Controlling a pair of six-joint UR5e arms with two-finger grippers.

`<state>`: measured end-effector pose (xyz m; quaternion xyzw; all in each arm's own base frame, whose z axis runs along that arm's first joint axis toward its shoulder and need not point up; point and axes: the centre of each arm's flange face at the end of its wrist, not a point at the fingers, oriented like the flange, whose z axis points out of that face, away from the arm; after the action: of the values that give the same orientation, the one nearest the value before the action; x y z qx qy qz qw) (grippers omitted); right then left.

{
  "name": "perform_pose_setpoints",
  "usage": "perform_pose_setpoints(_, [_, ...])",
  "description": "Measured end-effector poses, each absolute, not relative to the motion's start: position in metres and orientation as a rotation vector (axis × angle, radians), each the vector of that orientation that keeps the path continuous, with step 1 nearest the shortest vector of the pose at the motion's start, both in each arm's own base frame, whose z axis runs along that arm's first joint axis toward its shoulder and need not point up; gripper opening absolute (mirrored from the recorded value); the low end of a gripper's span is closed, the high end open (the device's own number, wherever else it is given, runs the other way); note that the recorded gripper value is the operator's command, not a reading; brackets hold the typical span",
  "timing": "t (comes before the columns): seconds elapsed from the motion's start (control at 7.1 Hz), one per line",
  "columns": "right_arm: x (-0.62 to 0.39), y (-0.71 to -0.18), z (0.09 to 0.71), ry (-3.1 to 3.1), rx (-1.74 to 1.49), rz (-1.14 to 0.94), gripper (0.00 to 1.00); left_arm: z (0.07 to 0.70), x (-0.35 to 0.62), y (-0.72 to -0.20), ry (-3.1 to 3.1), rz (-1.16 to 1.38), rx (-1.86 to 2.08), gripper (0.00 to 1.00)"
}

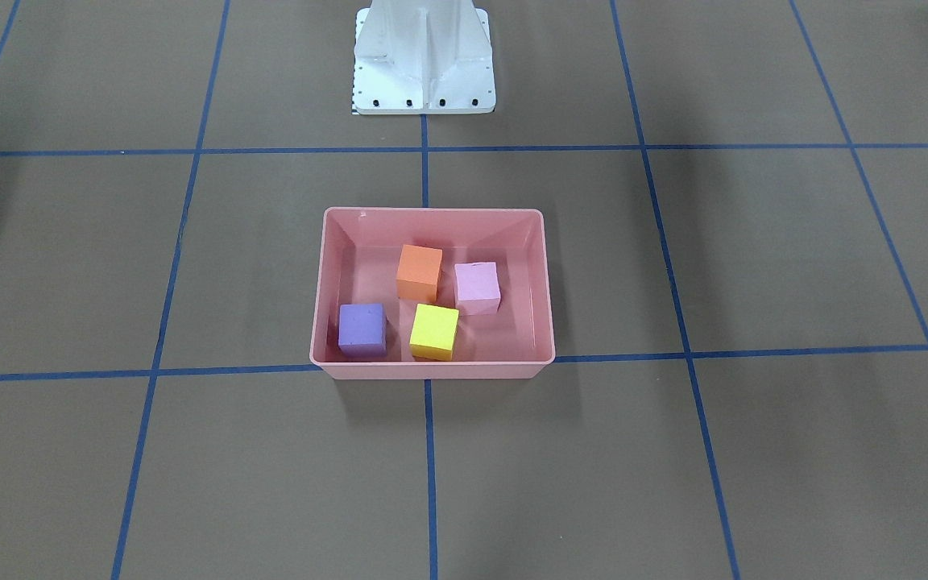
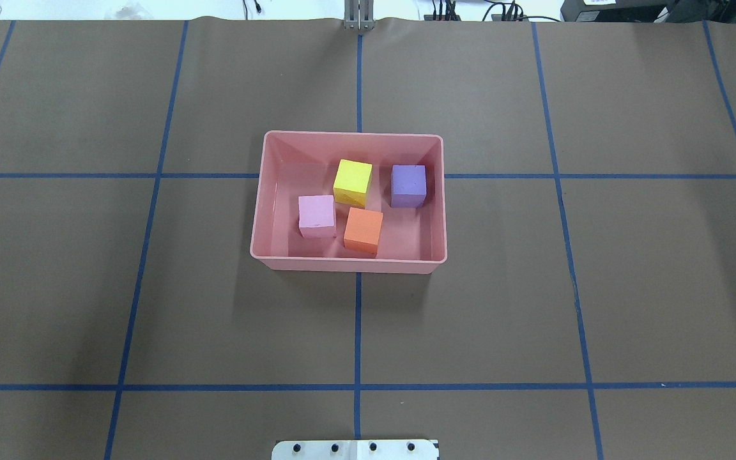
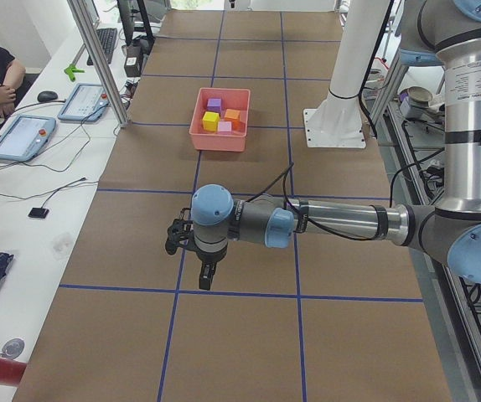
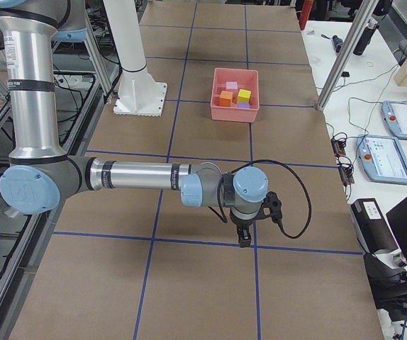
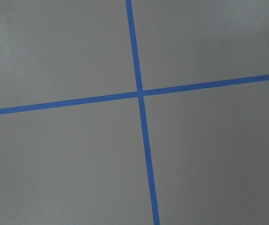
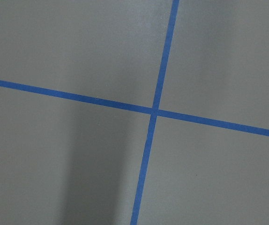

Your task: Place blocks into pink bin with both arms

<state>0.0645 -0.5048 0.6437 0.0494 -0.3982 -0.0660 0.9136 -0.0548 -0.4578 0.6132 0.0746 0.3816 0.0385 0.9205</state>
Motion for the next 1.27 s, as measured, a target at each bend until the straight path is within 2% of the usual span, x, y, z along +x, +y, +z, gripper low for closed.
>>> perform_pose_setpoints(1.27, [0.0633,-0.5040,0.6482,-0.818,0.091,-0.132,1.00,0.6149,-0.0549,-0.4596,0.782,0.078,0.148,1.00])
